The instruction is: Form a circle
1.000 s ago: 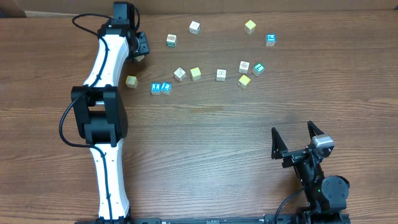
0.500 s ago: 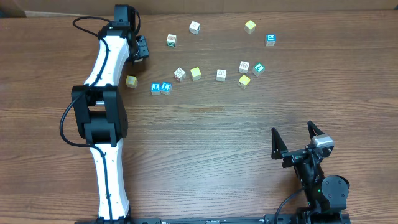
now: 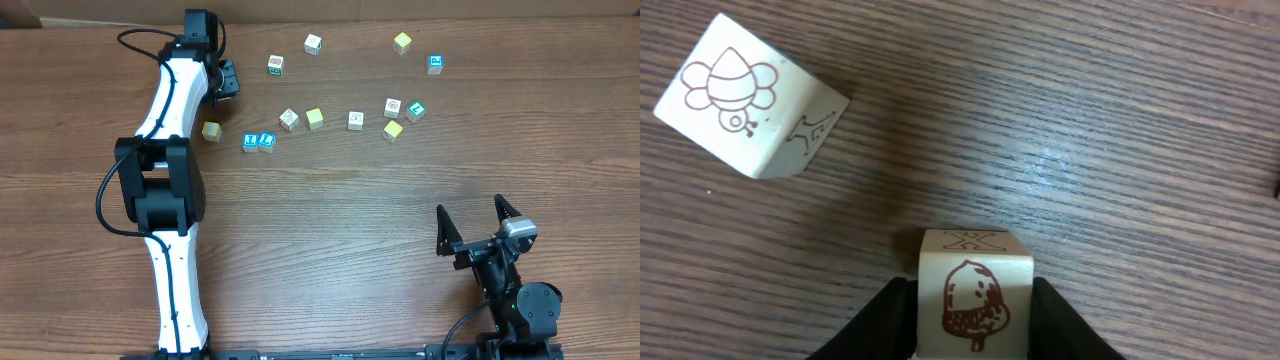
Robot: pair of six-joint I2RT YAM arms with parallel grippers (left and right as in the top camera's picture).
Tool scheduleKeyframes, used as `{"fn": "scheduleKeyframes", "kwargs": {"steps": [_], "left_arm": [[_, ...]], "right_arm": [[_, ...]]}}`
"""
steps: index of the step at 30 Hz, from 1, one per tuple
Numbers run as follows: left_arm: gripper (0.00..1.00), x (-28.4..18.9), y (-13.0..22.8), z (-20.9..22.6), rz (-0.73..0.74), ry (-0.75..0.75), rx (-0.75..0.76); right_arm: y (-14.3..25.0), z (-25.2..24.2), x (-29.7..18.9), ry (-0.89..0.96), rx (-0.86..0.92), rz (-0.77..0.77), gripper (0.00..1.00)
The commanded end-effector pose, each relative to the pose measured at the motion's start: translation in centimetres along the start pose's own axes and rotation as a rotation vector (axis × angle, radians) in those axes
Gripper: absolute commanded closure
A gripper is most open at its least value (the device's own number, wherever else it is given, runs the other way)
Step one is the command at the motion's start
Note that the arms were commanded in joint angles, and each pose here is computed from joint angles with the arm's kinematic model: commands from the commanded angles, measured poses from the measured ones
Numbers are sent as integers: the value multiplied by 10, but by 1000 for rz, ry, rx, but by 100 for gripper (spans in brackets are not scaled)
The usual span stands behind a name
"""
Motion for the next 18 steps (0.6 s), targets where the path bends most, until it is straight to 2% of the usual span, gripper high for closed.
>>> {"fn": "scheduleKeyframes", "kwargs": {"steps": [1, 8, 15, 18], "left_arm": [[67, 6, 6, -1, 16, -5, 17], [68, -2, 5, -2, 19, -5, 90], [70, -51, -12, -7, -30, 20, 86], [79, -84, -17, -9, -48, 43, 84]], "right_arm": [[2, -1, 0, 8, 3, -1, 0], [2, -1, 0, 8, 3, -1, 0], [2, -1, 0, 8, 3, -1, 0], [2, -1, 0, 8, 3, -1, 0]]}}
Point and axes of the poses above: each gripper's point midway between its finger pads, its own x axis out along the fingers, its own z axis along the line the jaws close on, y = z × x, the point moved 2 cm from there along -x, back along the fingers, and after that the axes turned 12 degrees about -x, right-handed, at the moved point
